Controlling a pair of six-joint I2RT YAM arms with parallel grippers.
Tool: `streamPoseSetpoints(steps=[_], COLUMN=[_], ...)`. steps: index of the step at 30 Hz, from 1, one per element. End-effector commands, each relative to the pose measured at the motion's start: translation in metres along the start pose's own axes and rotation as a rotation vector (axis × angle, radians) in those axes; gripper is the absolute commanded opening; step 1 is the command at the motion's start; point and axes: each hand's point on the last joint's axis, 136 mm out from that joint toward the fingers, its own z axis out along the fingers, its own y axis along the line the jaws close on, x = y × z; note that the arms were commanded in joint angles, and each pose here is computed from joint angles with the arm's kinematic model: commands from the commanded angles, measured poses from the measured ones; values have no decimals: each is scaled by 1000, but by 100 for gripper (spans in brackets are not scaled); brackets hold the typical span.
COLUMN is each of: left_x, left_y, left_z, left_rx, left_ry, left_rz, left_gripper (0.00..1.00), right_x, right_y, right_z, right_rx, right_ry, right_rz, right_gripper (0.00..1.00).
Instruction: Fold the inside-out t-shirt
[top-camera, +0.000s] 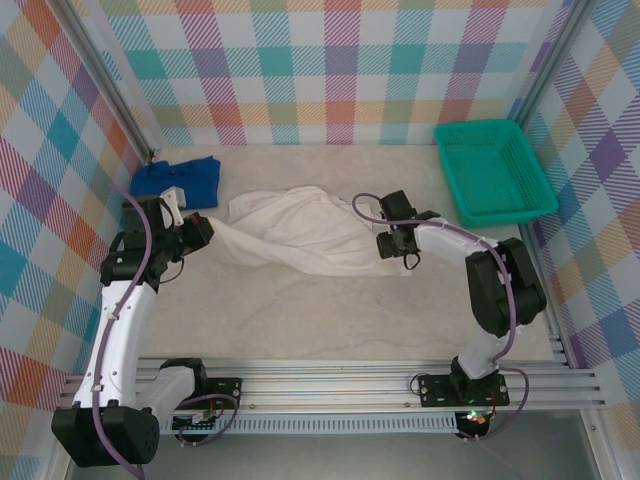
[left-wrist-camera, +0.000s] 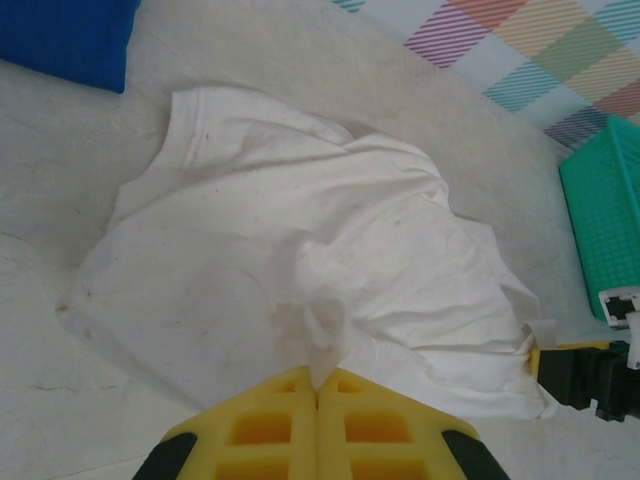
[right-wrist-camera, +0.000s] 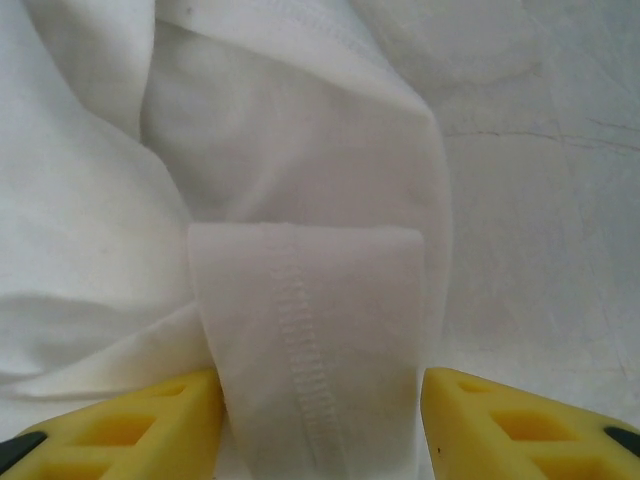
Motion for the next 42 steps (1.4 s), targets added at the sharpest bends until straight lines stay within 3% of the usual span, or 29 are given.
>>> streamPoseSetpoints(steps=[1, 7, 13, 18, 25, 31, 35, 39, 42], left_x=[-10, -14, -14, -18, -40, -64, -74, -84, -82], left_y=[-3, 3, 4, 5, 10, 27, 44, 46, 34], left_z=[-7, -11, -11, -14, -37, -71, -90, -95, -79], left_rx=[11, -27, -38, -53, -142, -270, -334, -309, -221], left_ry=[-43, -70, -67, -80, -166, -283, -345, -373, -318], left_rz=[13, 16, 12, 5, -14, -30, -86, -133, -127], left_gripper=[0, 0, 0, 0, 0, 0, 0, 0, 0], right_x=[-13, -17, -18, -26, -40, -26, -18, -18, -30], right_y=[-16, -42, -50, -51, -31, -20, -42, -83, -81], right_z=[0, -11, -17, -39, -108, -124, -112, -113, -118], right_rx=[101, 168, 152, 6, -474, -666, -573, -317, -341], right_ry=[-23, -37, -41, -90, -235, -220, -202, -247, -286], right_rz=[-22, 2, 21, 117, 297, 361, 418, 422, 411], right_gripper=[49, 20, 0, 0, 0, 0, 0, 0, 0])
